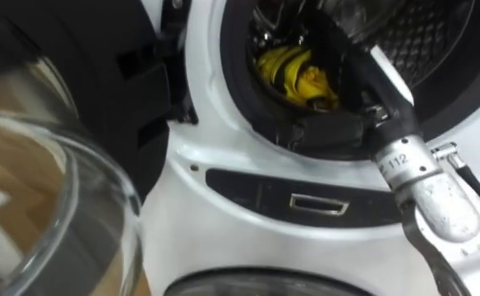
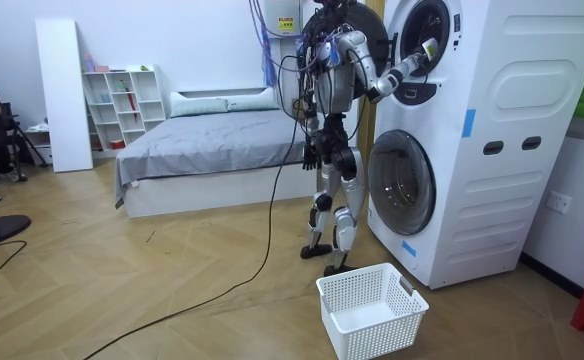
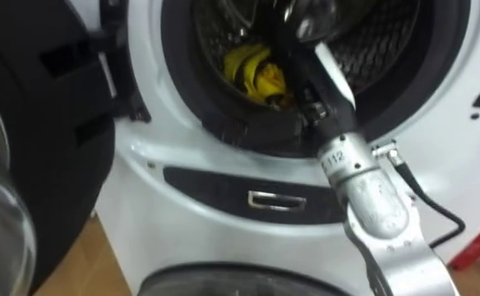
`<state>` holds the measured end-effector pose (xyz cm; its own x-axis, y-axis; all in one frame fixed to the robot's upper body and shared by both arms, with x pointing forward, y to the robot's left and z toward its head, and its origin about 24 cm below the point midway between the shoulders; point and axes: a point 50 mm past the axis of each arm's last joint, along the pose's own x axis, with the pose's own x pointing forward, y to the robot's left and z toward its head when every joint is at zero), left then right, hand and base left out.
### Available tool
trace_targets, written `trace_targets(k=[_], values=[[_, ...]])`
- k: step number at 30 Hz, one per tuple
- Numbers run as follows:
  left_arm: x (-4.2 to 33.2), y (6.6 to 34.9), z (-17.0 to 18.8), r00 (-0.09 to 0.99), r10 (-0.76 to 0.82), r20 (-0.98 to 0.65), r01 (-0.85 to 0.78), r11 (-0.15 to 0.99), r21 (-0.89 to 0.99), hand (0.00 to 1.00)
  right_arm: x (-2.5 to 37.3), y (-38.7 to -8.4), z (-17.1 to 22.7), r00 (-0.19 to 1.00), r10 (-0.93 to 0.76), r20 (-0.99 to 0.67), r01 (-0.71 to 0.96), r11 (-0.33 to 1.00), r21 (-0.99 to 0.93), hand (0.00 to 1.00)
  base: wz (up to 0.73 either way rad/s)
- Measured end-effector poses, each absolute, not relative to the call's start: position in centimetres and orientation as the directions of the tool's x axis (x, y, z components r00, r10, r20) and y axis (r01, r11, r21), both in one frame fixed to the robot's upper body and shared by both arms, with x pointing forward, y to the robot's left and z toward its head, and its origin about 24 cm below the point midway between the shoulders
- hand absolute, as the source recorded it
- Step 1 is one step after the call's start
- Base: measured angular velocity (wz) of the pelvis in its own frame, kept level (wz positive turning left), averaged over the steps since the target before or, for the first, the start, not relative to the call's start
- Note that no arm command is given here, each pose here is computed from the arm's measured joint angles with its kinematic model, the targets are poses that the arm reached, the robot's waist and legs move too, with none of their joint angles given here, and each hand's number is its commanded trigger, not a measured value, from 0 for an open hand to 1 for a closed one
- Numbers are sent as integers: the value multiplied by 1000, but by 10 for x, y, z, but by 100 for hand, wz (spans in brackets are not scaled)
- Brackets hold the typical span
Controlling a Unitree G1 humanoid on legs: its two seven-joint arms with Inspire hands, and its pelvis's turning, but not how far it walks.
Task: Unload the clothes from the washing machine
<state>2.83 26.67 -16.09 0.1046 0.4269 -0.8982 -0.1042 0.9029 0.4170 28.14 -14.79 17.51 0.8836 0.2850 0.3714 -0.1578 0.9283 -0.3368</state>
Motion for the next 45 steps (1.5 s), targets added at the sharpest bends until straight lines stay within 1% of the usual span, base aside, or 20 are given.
trace_targets(k=[2, 7, 12, 15, 17, 19, 22, 30, 35, 40, 45], values=[[39, 265, -160, 136, 425, -895, -108, 904, 413, 0, 280, -147, 177, 878, 291, 380, -156, 925, -347, 0, 0], [43, 263, -161, 156, 421, -894, -113, 906, 407, 0, 276, -144, 183, 859, 322, 397, -165, 910, -380, 0, -2], [35, 264, -161, 140, 423, -895, -118, 905, 409, 0, 271, -142, 190, 838, 339, 427, -158, 901, -405, 0, -1], [26, 264, -161, 124, 423, -897, -116, 904, 411, 0, 267, -151, 200, 830, 303, 468, -93, 903, -419, 0, -4], [14, 265, -162, 93, 424, -901, -111, 903, 414, 0, 264, -159, 208, 821, 263, 508, -27, 905, -424, 0, 0], [5, 265, -162, 70, 425, -903, -109, 903, 416, 0, 263, -161, 210, 818, 252, 516, -14, 907, -422, 0, 0], [4, 264, -162, 66, 423, -904, -108, 904, 414, 0, 263, -162, 209, 820, 253, 513, -17, 908, -419, 0, 2], [2, 267, -161, 61, 432, -900, -140, 896, 421, 0, 253, -175, 187, 859, 223, 461, -11, 907, -420, 0, 0], [4, 270, -159, 72, 445, -893, -173, 887, 428, 0, 246, -180, 188, 853, 220, 473, 3, 905, -425, 0, 1], [1, 270, -160, 60, 444, -894, -173, 887, 429, 0, 244, -181, 191, 848, 229, 478, 2, 900, -435, 0, 0], [0, 269, -160, 46, 426, -904, -166, 895, 413, 0, 245, -179, 190, 850, 268, 455, 2, 860, -510, 0, 0]])
